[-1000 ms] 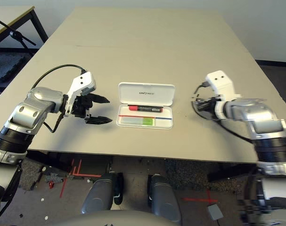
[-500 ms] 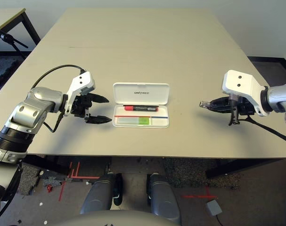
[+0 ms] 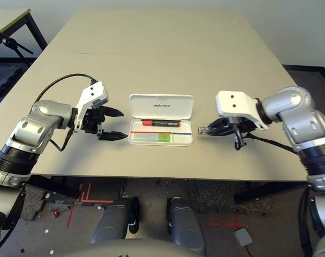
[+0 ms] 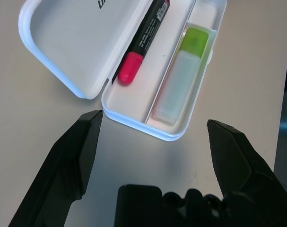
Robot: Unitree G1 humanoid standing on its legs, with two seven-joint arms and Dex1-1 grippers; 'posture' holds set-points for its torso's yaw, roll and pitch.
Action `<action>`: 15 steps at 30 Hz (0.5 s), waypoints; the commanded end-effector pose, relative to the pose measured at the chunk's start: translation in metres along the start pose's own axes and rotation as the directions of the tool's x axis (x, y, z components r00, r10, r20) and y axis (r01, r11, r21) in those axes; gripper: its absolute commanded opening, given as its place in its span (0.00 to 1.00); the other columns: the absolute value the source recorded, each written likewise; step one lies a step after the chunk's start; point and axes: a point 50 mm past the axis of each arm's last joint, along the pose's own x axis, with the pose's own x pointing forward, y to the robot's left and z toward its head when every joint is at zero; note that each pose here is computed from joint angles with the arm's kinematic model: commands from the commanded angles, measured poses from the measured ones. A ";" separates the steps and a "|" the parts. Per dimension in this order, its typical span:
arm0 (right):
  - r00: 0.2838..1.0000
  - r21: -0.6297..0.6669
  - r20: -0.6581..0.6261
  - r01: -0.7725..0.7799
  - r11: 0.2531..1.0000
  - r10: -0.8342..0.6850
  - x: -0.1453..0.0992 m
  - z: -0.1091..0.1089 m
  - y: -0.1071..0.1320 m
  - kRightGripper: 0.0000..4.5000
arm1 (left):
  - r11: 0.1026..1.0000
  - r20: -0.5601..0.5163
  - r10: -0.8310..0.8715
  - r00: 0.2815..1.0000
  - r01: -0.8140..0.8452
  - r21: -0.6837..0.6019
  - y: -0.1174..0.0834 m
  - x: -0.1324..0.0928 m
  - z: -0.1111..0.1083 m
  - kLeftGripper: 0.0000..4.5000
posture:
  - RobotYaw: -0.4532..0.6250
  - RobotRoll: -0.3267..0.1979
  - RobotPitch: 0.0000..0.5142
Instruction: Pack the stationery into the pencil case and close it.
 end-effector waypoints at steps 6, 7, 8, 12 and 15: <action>1.000 0.056 0.003 -0.016 0.998 0.016 0.023 0.002 -0.005 0.06 | 1.000 -0.002 0.007 1.000 -0.007 -0.018 -0.001 -0.002 -0.002 1.00 | 0.67 0.62 0.15; 1.000 0.062 0.002 -0.015 0.998 0.015 0.025 0.002 -0.005 0.06 | 1.000 -0.003 0.009 1.000 -0.009 -0.018 -0.001 -0.002 -0.002 1.00 | 0.67 0.62 0.15; 1.000 0.076 0.000 -0.011 0.997 0.011 0.026 0.001 -0.006 0.06 | 1.000 -0.003 0.010 1.000 -0.011 -0.019 -0.001 -0.002 -0.002 1.00 | 0.67 0.62 0.16; 1.000 0.106 0.004 -0.020 0.994 0.020 0.033 -0.001 -0.006 0.06 | 1.000 -0.004 0.012 1.000 -0.012 -0.020 -0.001 -0.002 -0.002 1.00 | 0.67 0.62 0.16; 1.000 0.111 0.002 -0.030 0.993 0.030 0.037 -0.004 -0.004 0.06 | 1.000 -0.005 0.015 1.000 -0.015 -0.019 0.000 -0.002 -0.002 1.00 | 0.67 0.62 0.16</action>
